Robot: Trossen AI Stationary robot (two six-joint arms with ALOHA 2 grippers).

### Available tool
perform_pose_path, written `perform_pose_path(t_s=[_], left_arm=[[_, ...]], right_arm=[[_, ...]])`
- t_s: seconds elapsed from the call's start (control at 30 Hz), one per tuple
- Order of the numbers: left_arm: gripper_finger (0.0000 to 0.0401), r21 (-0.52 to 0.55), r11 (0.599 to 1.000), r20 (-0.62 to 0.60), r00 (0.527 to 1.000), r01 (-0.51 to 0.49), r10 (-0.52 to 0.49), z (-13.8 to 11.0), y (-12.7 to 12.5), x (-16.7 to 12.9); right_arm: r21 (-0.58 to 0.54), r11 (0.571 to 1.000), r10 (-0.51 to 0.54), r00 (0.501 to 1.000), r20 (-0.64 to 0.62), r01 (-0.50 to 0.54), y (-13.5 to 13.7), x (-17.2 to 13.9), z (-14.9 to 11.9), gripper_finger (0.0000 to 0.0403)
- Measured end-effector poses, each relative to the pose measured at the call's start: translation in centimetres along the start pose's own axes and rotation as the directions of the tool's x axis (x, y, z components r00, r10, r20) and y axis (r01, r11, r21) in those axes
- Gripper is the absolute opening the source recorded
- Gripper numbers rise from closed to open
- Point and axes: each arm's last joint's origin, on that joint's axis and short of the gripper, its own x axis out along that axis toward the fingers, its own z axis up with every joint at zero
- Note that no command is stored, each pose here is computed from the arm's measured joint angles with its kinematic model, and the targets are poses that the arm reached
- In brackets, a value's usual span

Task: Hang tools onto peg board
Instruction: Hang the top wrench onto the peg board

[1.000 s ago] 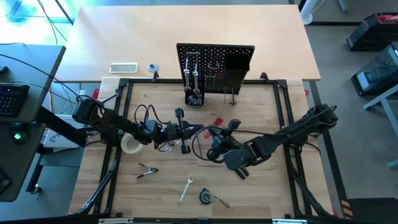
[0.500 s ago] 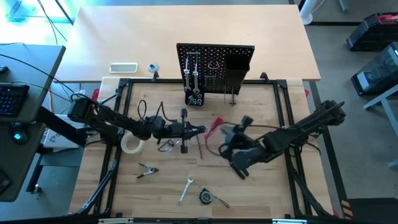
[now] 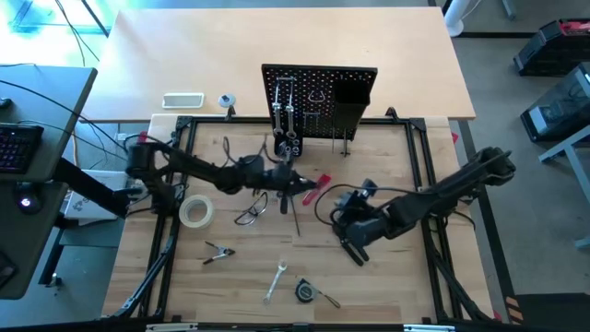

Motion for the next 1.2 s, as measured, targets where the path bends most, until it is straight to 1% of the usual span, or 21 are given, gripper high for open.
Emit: perform_pose_path(t_s=[0.17,0.3,0.43,0.53,0.67,0.83,0.97,1.0,1.07,1.2], left_arm=[[0.0001,-0.02,0.997,-0.058,0.996,0.072,-0.073,-1.2,0.2,1.9],[0.0001,-0.032,0.993,-0.083,0.99,0.116,-0.119,-1.6,0.4,2.6],[0.0001,-0.03,0.988,-0.065,0.986,0.153,-0.155,-1.2,0.6,2.8],[0.0001,-0.03,0.984,-0.047,0.983,0.176,-0.178,-0.6,0.7,3.0],[0.0001,-0.031,0.982,-0.064,0.98,0.186,-0.187,-0.5,0.7,3.2],[0.0001,-0.028,0.982,-0.091,0.977,0.189,-0.191,-0.6,0.7,3.3],[0.0005,-0.032,0.982,-0.096,0.978,0.185,-0.188,-0.7,0.7,3.3],[0.0011,-0.038,0.983,-0.096,0.978,0.181,-0.184,-0.7,0.8,3.3],[0.0026,-0.043,0.984,-0.098,0.979,0.173,-0.177,-0.7,0.9,3.3],[0.0065,-0.05,0.99,-0.123,0.983,0.133,-0.138,-1.0,1.3,3.2]], right_arm=[[0.03,0.993,0.113,0.992,0.05,-0.115,0.0,2.5,-2.1,0.011],[0.032,0.982,0.178,0.974,0.139,-0.184,-0.1,3.4,-2.7,0.011],[0.048,0.968,0.234,0.951,0.201,-0.248,-0.7,4.3,-2.9,0.011],[0.059,0.965,0.237,0.947,0.216,-0.255,-1.2,4.9,-3.1,0.011],[0.051,0.941,0.31,0.911,0.273,-0.336,-1.5,5.2,-2.7,0.0105],[0.05,0.937,0.32,0.908,0.271,-0.345,-1.8,5.5,-2.6,0.0068],[0.053,0.944,0.303,0.917,0.259,-0.326,-2.0,5.7,-2.7,0.0019],[0.053,0.947,0.292,0.921,0.256,-0.315,-2.0,5.7,-2.7,0.0012],[0.063,0.956,0.265,0.932,0.246,-0.288,-2.1,5.8,-2.8,0.0011],[0.071,0.972,0.208,0.962,0.18,-0.223,-2.6,6.2,-3.6,0.0007]])
